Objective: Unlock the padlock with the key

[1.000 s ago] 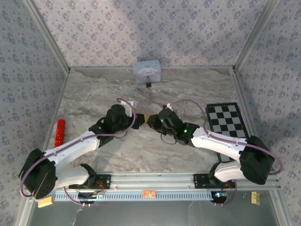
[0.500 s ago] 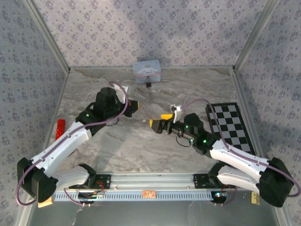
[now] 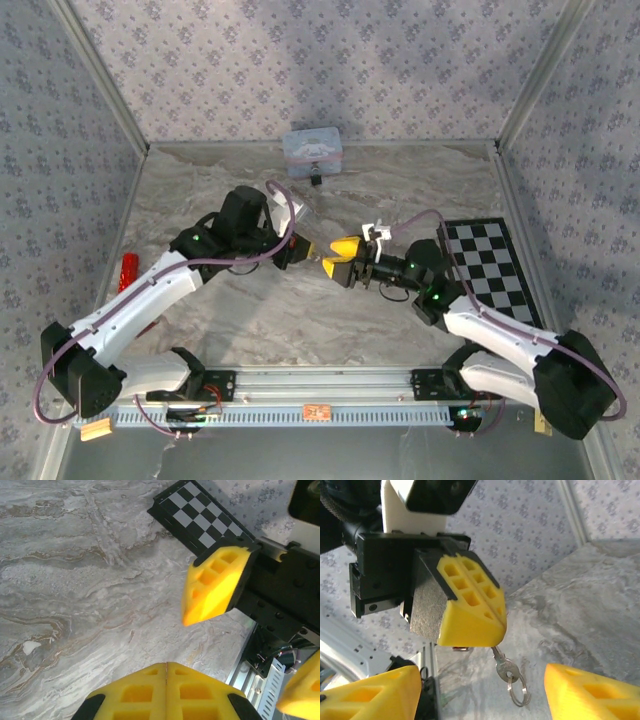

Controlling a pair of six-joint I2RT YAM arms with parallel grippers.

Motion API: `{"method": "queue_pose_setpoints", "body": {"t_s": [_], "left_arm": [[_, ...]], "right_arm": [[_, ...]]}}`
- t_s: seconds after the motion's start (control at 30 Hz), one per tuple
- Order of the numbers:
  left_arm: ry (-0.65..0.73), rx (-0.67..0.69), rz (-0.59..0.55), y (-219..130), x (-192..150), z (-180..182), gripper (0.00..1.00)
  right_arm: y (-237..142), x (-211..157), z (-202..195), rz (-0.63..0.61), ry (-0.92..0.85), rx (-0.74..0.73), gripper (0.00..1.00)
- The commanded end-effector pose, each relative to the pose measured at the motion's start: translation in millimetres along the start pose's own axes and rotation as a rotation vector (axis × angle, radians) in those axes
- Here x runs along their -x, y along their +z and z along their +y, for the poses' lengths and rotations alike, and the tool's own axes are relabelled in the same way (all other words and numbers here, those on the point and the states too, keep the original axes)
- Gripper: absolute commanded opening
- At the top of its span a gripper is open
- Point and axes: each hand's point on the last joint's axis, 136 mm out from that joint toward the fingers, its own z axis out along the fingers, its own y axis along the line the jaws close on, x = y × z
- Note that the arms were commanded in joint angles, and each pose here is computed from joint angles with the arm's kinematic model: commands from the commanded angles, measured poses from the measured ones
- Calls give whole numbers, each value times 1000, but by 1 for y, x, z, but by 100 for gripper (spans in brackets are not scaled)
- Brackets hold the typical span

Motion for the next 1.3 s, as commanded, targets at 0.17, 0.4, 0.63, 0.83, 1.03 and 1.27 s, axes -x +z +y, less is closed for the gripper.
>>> {"method": "queue_pose_setpoints", "body": {"t_s": [0.17, 0.4, 0.63, 0.83, 1.03, 1.27], "left_arm": [[86, -113, -20, -11, 14, -27, 0], [99, -165, -12, -14, 15, -35, 0], [78, -210, -60, -22, 24, -36, 0], [77, -235, -81, -26, 27, -38, 0], [76, -242, -81, -26, 26, -38, 0], [64, -243, -84, -27, 27, -36, 0]], "right_arm": [[9, 13, 17, -15, -35, 133, 47], [10, 17, 21, -10, -46, 157, 42], [11, 16, 26, -2, -50, 182, 33], [15, 16, 31, 7, -39, 207, 37], [19, 14, 36, 15, -38, 224, 29], [19, 14, 30, 1, -26, 190, 24]]}}
